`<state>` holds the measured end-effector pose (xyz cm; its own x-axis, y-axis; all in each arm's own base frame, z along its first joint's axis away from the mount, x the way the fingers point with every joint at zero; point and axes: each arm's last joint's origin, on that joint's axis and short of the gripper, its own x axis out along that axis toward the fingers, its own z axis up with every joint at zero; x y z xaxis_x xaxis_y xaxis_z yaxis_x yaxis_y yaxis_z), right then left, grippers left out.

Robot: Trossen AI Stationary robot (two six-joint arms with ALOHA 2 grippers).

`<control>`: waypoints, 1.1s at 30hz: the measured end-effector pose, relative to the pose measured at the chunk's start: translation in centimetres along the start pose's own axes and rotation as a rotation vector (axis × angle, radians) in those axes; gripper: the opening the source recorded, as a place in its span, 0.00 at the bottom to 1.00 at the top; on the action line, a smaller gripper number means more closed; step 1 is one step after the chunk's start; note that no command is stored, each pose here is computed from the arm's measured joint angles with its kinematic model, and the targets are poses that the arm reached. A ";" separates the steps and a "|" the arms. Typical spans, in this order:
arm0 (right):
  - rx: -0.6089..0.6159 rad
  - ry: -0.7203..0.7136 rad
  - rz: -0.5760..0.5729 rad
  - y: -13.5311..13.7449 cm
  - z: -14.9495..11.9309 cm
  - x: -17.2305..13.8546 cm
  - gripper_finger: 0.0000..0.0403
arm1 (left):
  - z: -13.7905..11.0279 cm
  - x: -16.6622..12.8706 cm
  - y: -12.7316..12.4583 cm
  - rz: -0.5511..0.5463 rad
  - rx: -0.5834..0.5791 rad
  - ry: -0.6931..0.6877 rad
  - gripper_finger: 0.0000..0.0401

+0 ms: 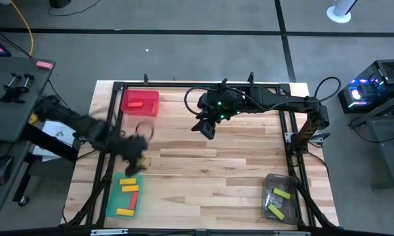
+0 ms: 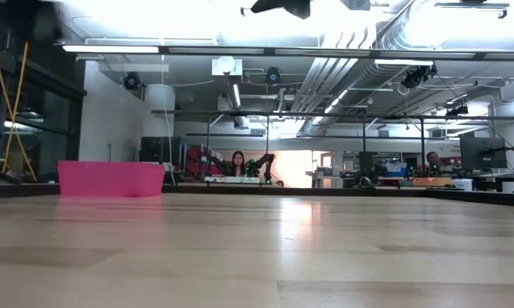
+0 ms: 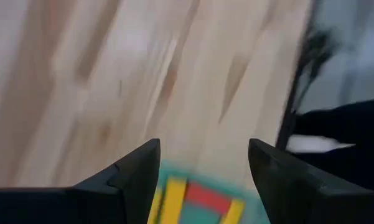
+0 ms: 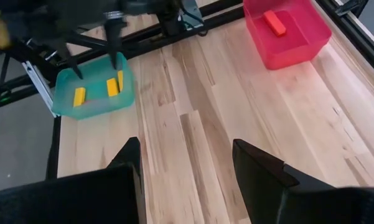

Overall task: Sort blocks
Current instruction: Put the red block into the red bin

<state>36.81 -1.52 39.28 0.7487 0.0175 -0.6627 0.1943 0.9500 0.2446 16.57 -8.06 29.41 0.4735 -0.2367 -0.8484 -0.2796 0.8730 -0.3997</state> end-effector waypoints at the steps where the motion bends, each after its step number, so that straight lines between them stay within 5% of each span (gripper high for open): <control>1: 0.000 0.004 -0.001 0.0 0.0 0.0 0.35 | -1.3 0.5 -0.9 0.040 -0.020 0.031 0.57; 7: 0.001 0.023 -0.007 -0.1 -0.2 0.0 0.35 | -7.8 3.8 -4.8 0.226 -0.287 0.156 0.56; 14: 0.012 0.017 -0.025 -0.1 -0.2 0.0 0.35 | -10.8 8.2 -6.6 0.388 -0.572 0.208 0.56; 33: 0.027 0.011 -0.023 -0.1 -0.1 0.0 0.35 | -12.3 13.9 -7.6 0.453 -0.623 0.237 0.56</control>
<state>36.70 -1.59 39.16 0.7371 -0.0009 -0.6758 0.2288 0.9413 0.2483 15.02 -23.22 16.39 0.0320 -0.0624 -0.9975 -0.8497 0.5238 -0.0601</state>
